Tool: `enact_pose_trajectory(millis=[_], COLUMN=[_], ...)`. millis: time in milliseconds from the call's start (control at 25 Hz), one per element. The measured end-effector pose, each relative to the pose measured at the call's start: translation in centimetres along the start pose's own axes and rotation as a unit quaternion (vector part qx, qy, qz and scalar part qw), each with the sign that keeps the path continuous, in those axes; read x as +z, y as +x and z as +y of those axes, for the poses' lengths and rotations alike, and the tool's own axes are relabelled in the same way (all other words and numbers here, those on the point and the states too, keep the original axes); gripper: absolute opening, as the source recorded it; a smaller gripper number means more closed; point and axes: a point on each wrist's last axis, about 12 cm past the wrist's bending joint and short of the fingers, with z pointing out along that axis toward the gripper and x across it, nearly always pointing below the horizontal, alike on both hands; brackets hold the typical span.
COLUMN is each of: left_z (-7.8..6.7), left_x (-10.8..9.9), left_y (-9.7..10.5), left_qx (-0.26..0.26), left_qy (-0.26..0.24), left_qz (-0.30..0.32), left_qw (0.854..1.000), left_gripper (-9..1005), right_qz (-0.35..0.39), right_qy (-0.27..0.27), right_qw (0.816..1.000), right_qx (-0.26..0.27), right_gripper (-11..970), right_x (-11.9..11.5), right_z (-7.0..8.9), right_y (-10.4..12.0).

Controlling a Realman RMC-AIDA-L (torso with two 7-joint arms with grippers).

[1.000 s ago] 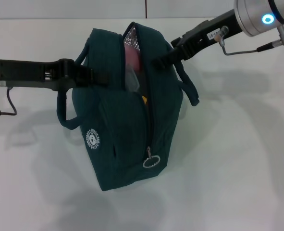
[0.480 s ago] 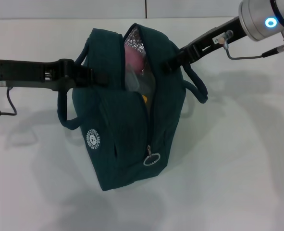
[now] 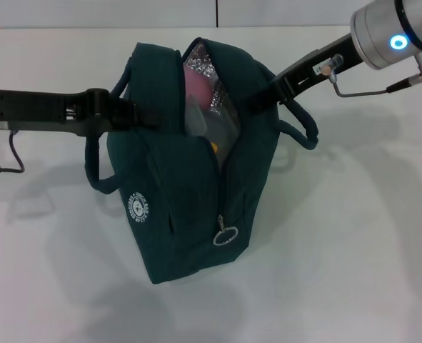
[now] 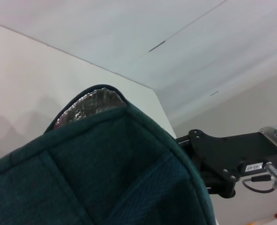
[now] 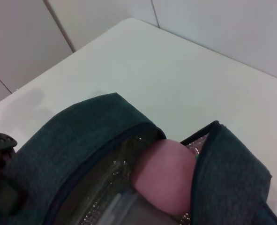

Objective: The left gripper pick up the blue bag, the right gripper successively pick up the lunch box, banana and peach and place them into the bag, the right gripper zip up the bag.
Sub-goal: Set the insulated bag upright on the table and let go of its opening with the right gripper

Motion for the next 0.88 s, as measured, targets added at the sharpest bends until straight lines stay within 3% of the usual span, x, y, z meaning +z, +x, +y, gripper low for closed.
enact_pose_trajectory(millis=[360, 680, 880], left_z=[0.1, -0.2, -0.1], left_x=[0.0, 0.7, 1.8], left_y=[0.2, 0.3, 0.5], left_qx=[-0.001, 0.002, -0.010], left_qy=[0.001, 0.015, 0.034], left_qz=[0.000, -0.002, 0.003], left_qw=[1.000, 1.000, 0.999], left_gripper=[33, 33, 33], right_qz=[-0.016, -0.038, -0.070], right_qy=[0.008, 0.021, 0.044], right_qw=[1.000, 0.998, 0.995], right_qx=[-0.025, -0.036, -0.051], right_gripper=[166, 130, 99], right_x=[-0.6, -1.9, -4.1], right_z=[0.3, 0.4, 0.9], right_y=[0.2, 0.2, 0.7])
